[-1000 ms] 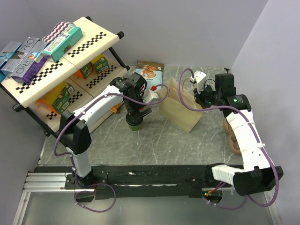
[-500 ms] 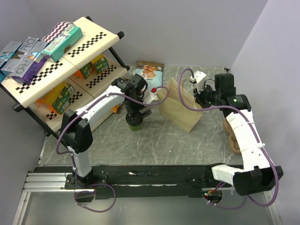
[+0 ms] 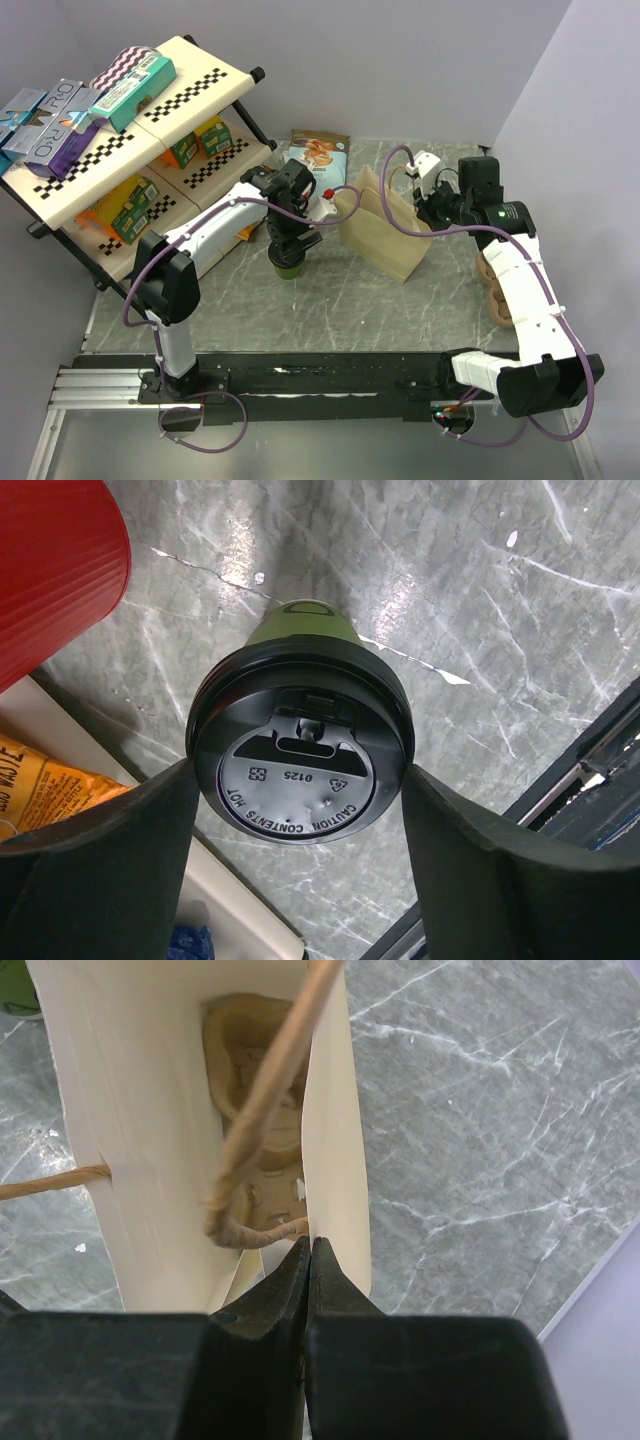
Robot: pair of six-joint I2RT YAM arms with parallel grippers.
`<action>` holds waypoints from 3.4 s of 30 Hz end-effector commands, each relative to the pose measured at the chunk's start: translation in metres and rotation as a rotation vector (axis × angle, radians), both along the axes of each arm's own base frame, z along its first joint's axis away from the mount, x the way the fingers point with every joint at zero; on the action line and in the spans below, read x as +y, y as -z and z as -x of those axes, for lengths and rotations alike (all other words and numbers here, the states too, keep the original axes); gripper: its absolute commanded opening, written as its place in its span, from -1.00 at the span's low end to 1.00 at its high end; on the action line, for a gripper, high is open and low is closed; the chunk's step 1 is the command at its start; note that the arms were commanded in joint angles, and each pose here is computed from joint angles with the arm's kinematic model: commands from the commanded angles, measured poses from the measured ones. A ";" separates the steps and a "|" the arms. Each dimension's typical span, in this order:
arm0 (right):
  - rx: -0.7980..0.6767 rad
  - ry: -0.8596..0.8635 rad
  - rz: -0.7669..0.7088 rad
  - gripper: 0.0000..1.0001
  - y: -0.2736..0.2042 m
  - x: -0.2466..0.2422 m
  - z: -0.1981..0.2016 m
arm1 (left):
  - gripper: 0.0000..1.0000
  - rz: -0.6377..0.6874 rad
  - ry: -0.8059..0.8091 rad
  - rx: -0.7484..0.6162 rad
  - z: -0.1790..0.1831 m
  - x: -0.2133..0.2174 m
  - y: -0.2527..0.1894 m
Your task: Pack the takeout coffee
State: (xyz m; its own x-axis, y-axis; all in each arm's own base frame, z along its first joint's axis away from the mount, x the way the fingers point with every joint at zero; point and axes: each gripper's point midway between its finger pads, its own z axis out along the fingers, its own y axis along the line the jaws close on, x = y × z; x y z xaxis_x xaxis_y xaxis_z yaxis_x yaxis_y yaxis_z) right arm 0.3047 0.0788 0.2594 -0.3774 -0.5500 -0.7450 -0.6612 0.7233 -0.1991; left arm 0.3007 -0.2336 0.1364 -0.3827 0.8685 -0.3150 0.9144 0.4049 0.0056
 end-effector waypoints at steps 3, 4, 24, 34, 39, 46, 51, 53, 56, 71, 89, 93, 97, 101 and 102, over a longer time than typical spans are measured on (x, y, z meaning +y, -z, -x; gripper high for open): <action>-0.005 -0.008 -0.013 -1.00 -0.008 0.001 0.000 | 0.40 0.016 -0.011 0.044 0.010 0.000 -0.004; -0.007 -0.007 -0.013 -1.00 -0.008 0.001 0.000 | 0.35 0.015 -0.013 0.043 0.010 0.000 -0.004; -0.097 -0.087 0.063 -1.00 -0.026 -0.001 0.019 | -0.98 0.472 0.201 -0.170 0.068 -0.018 -0.145; -0.138 -0.157 0.092 -1.00 -0.031 0.016 0.038 | -0.99 0.646 0.217 -0.558 0.052 -0.017 -0.255; -0.166 -0.135 0.081 -1.00 -0.037 0.019 0.041 | -0.99 0.713 0.169 -0.662 0.041 -0.019 -0.290; -0.220 -0.074 0.128 -1.00 -0.047 0.006 0.034 | -0.99 0.821 0.199 -0.694 0.051 -0.027 -0.320; -0.232 -0.083 0.128 -1.00 -0.054 0.007 0.033 | -0.99 0.915 0.270 -0.683 0.066 -0.036 -0.334; -0.237 -0.084 0.131 -1.00 -0.056 0.007 0.032 | -0.99 0.944 0.303 -0.677 0.072 -0.040 -0.337; -0.239 -0.079 0.127 -1.00 -0.058 0.007 0.030 | -0.99 0.963 0.351 -0.646 0.079 -0.046 -0.335; -0.227 -0.099 0.091 -1.00 -0.065 0.014 0.035 | -0.99 0.822 0.573 -0.553 0.093 -0.094 -0.268; -0.235 -0.115 0.045 -1.00 -0.060 0.023 0.048 | -0.99 0.598 0.750 -0.586 0.097 -0.159 -0.210; -0.247 -0.133 0.043 -1.00 -0.061 0.025 0.054 | -0.99 0.555 0.744 -0.590 0.093 -0.166 -0.200; -0.266 -0.153 0.039 -1.00 -0.062 0.026 0.064 | -0.99 0.509 0.723 -0.584 0.087 -0.169 -0.190; -0.270 -0.147 0.027 -1.00 -0.058 0.026 0.068 | -0.99 0.461 0.726 -0.584 0.085 -0.174 -0.176; -0.277 -0.136 0.029 -1.00 -0.059 0.025 0.068 | -0.99 0.437 0.727 -0.587 0.085 -0.176 -0.169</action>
